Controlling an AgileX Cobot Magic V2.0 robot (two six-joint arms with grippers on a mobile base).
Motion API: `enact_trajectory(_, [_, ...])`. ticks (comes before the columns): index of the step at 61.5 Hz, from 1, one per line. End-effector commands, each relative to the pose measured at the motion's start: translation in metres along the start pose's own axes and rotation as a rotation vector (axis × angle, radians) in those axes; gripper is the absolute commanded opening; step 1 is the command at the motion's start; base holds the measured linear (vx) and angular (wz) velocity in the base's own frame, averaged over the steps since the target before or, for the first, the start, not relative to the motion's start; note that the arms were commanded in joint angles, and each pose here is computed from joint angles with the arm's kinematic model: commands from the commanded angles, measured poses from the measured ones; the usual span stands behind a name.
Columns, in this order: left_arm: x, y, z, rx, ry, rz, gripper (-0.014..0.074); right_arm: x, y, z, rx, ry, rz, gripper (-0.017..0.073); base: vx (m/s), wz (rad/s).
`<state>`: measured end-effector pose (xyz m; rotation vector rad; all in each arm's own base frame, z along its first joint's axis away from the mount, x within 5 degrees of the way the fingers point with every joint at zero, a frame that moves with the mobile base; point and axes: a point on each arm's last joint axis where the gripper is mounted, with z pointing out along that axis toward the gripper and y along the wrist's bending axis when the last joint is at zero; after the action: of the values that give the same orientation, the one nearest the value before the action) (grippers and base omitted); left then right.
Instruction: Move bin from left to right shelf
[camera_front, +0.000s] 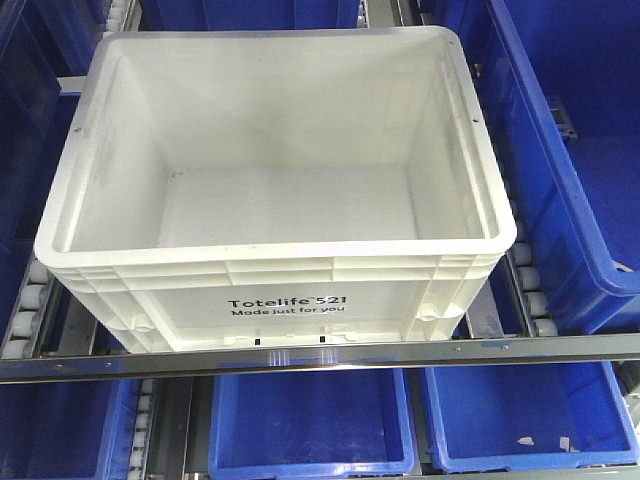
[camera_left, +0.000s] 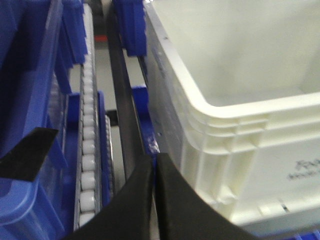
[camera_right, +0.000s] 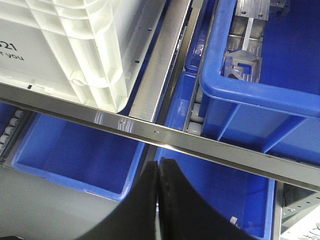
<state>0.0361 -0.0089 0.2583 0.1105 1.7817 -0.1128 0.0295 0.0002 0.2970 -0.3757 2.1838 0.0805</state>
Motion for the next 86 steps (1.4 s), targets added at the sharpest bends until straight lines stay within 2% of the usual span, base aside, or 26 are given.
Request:
enact_trajectory(1, [-0.002, 0.003, 0.005, -0.028, -0.173, -0.012, -0.0008, -0.011, -0.001, -0.004, 0.009, -0.072, -0.005, -0.0008, 0.00, 0.00])
enact_trajectory(9, [0.021, 0.006, 0.016, -0.051, -0.268, -0.014, -0.0009, -0.011, -0.001, -0.004, 0.009, -0.071, -0.005, -0.0008, 0.00, 0.00])
enact_trajectory(20, [0.040, 0.008, 0.026, -0.069, -0.295, -0.019, -0.0009, -0.011, -0.001, -0.004, 0.009, -0.071, -0.005, -0.0008, 0.00, 0.00])
enact_trajectory(29, [0.041, 0.010, 0.026, -0.089, -0.283, -0.067, -0.0009, -0.011, -0.001, -0.004, 0.009, -0.071, -0.005, -0.0008, 0.00, 0.00])
enact_trajectory(33, [0.041, 0.010, 0.026, -0.097, -0.285, -0.051, -0.0009, -0.011, -0.001, -0.004, 0.009, -0.071, -0.005, -0.0008, 0.00, 0.00])
enact_trajectory(44, [0.043, 0.011, 0.027, -0.102, -0.302, -0.066, -0.0009, -0.011, -0.001, -0.004, 0.009, -0.071, -0.005, -0.0008, 0.00, 0.00])
enact_trajectory(58, [0.041, 0.012, 0.026, -0.136, -0.325, -0.053, -0.0009, -0.011, -0.001, -0.004, 0.009, -0.071, -0.005, -0.0008, 0.00, 0.00])
enact_trajectory(86, [0.040, 0.012, 0.025, -0.140, -0.347, -0.028, -0.0009, -0.011, -0.001, -0.004, 0.010, -0.063, -0.005, -0.0008, 0.00, 0.00])
